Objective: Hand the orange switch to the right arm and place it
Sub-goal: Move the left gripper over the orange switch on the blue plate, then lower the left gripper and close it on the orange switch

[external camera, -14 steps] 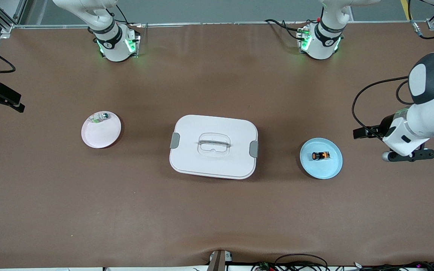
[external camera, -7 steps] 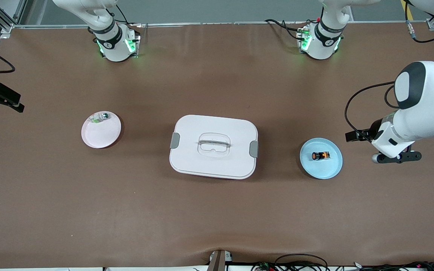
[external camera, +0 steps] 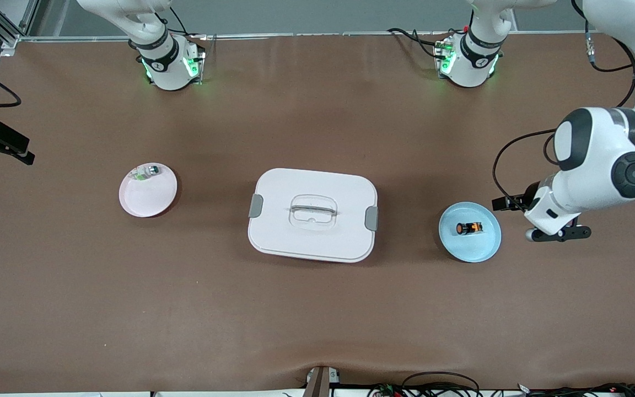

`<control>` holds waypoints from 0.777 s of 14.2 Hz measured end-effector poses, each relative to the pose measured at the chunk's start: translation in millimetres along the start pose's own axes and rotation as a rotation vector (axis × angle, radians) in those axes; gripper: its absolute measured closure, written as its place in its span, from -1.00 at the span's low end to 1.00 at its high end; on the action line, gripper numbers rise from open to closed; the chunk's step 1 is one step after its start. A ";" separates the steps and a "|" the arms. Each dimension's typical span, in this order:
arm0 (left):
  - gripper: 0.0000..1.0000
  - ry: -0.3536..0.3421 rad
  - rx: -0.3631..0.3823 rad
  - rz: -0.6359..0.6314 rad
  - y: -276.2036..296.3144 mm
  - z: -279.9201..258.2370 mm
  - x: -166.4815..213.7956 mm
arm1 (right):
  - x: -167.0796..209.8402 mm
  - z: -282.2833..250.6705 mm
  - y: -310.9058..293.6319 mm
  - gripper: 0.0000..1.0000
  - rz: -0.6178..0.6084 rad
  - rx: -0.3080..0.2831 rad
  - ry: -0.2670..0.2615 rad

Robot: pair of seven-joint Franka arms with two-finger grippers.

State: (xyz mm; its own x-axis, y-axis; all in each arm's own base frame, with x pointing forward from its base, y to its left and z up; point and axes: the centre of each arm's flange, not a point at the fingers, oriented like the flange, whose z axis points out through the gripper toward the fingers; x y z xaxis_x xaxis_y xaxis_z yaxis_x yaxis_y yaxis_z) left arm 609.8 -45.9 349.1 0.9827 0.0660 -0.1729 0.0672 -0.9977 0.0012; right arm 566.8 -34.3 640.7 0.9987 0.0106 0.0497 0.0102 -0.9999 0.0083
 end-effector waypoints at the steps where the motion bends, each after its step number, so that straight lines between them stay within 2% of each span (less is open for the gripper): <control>1: -1.00 0.001 0.000 0.001 0.8 7.3 3.1 | 0.0 0.0 0.0 -1.00 0.000 0.000 0.000; 11: -1.00 -0.033 0.002 0.004 4.2 51.4 14.7 | 0.0 0.0 -0.6 -1.00 -0.002 0.000 0.000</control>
State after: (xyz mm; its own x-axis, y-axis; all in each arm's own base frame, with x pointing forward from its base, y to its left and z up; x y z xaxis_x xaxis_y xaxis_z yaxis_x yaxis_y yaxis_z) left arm 615.7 -49.8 295.9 0.9767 0.0617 -0.2056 0.0631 -0.9980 0.0002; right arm 566.8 -33.7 640.7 0.9987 0.0126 0.0495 0.0122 -0.9999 0.0083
